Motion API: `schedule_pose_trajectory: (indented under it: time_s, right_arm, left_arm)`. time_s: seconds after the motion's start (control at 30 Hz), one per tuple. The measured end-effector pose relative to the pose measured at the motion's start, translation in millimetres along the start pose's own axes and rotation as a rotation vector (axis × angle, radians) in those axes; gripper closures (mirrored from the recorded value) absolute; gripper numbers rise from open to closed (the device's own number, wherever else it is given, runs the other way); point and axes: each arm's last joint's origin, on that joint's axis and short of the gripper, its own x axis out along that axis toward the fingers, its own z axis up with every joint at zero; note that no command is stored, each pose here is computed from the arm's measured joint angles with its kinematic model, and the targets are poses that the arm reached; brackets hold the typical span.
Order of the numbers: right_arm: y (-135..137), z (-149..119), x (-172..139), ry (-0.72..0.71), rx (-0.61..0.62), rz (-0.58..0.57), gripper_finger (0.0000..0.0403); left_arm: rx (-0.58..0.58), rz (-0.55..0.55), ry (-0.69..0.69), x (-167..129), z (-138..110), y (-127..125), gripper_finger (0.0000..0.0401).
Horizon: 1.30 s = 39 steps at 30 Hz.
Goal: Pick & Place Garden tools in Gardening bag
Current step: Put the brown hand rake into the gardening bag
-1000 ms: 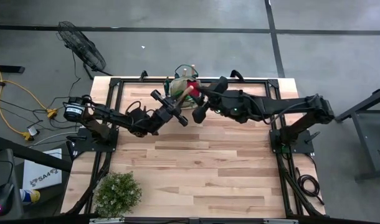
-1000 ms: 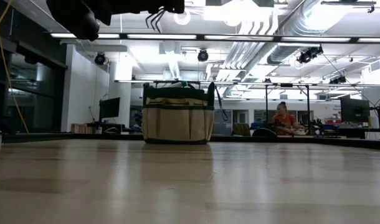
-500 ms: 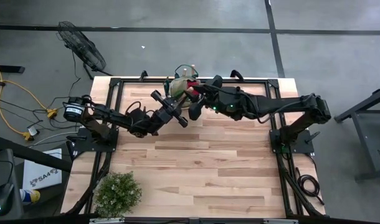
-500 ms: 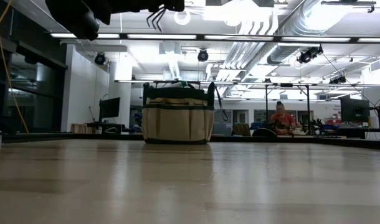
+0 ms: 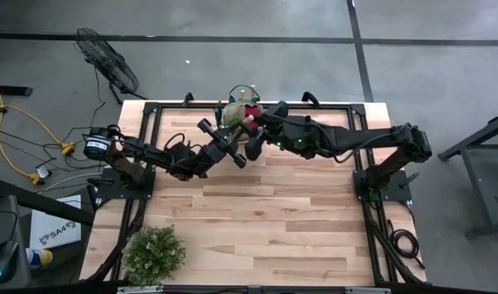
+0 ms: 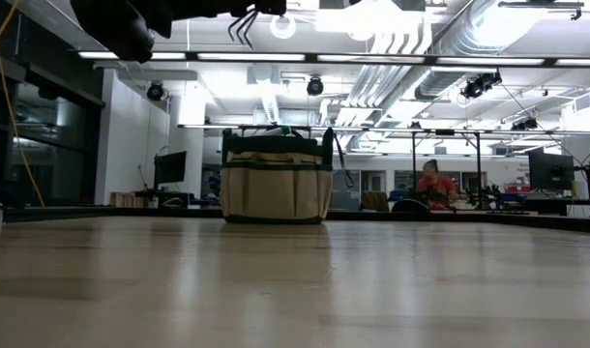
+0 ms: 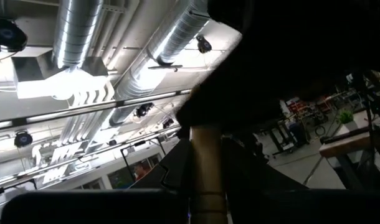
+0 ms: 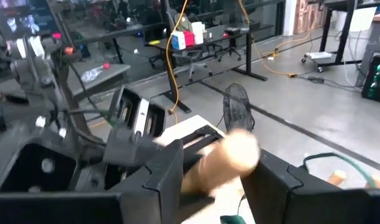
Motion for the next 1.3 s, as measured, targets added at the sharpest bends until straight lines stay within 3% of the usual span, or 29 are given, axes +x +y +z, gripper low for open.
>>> schedule_pose_trajectory:
  time_s: [0.6, 1.0, 1.3]
  right_arm:
    - [1.1, -1.6, 2.2, -0.004, -0.02, -0.002, 0.0265]
    - [1.2, -1.4, 2.2, -0.005, -0.077, 0.001, 0.035]
    - [1.2, -1.3, 2.1, -0.005, -0.115, 0.005, 0.0341]
  left_arm:
    - [0.002, 0.035, 0.004, 0.3, 1.3, 2.6, 0.034]
    - [0.002, 0.037, 0.008, 0.4, 1.1, 2.7, 0.034]
    - [0.001, 0.034, 0.009, 0.3, 1.0, 2.4, 0.0341]
